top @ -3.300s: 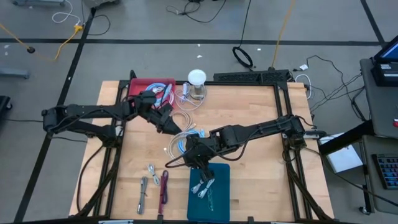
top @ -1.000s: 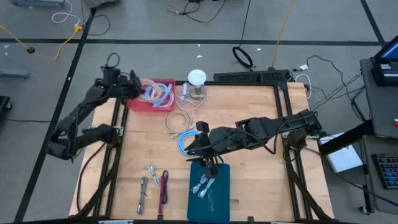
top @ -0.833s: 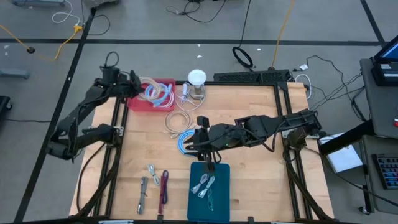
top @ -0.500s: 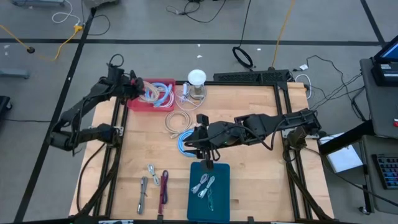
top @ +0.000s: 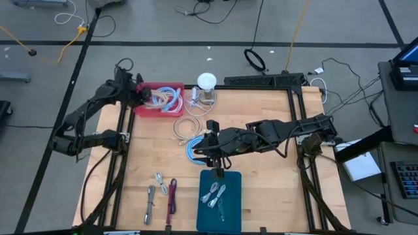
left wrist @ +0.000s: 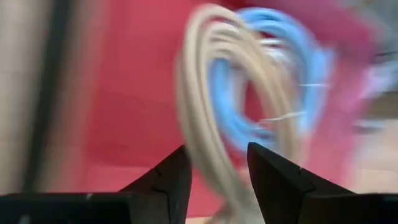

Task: Pick & Place USB Port
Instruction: Put the right brown HDMI cable into the red bin, then put the white USB cable into the blue bin

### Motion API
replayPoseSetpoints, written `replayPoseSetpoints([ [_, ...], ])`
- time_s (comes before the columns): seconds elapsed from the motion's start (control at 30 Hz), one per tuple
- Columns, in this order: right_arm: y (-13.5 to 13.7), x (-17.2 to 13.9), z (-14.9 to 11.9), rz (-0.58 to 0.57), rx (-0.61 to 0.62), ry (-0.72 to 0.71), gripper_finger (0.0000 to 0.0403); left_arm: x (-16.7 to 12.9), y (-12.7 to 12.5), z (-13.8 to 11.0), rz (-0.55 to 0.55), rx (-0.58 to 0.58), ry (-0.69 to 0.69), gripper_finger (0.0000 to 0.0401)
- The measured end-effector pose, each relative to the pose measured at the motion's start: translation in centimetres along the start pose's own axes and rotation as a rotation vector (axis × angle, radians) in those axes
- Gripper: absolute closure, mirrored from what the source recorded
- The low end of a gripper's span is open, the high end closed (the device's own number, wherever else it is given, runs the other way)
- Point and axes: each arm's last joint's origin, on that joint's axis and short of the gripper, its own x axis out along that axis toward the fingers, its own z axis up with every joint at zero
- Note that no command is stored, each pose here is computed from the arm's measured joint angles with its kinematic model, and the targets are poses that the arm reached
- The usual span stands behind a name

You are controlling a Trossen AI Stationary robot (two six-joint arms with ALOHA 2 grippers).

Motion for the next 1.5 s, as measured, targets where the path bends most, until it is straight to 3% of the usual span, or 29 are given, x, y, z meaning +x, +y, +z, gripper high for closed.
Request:
replayPoseSetpoints([
  [0.13,0.0,0.0,0.0,0.001,0.000,0.000,0.0248,-2.4,-0.7,0.4,0.290,0.184,-0.049,0.0243],
  [0.33,0.1,0.2,0.2,0.001,-0.002,-0.026,0.0248,-4.7,-2.3,0.4,0.412,0.308,-0.067,0.0242],
  [0.47,-0.2,0.3,0.1,-0.005,0.001,-0.015,0.0248,-6.2,-3.7,-0.1,0.295,0.314,-0.085,0.0242],
  [0.63,-0.7,0.3,-0.8,-0.019,0.005,0.076,0.0248,-7.7,-5.3,-2.6,-0.100,0.411,0.105,0.0242],
  [0.7,-1.0,0.3,-1.2,-0.026,0.017,0.121,0.0248,-8.3,-5.9,-4.4,-0.196,0.452,0.207,0.0242],
  [0.83,-1.4,0.3,-1.8,-0.039,0.034,0.181,0.0248,-9.6,-6.3,-7.6,-0.199,0.502,0.294,0.0242],
  [1.03,-2.3,0.4,-1.8,-0.061,0.051,0.180,0.0248,-10.1,-7.0,-10.5,-0.105,0.459,0.235,0.0242],
  [1.17,-2.8,0.5,-1.7,-0.069,0.060,0.168,0.0248,-7.6,-7.9,-12.6,-0.111,0.427,0.274,0.0242],
  [1.37,-2.8,0.5,-1.6,-0.069,0.062,0.159,0.0248,-2.0,-9.5,-16.9,-0.229,0.381,0.381,0.0242],
  [1.5,-2.8,0.5,-1.9,-0.069,0.057,0.190,0.0248,0.1,-10.8,-19.2,-0.285,0.355,0.415,0.0242],
])
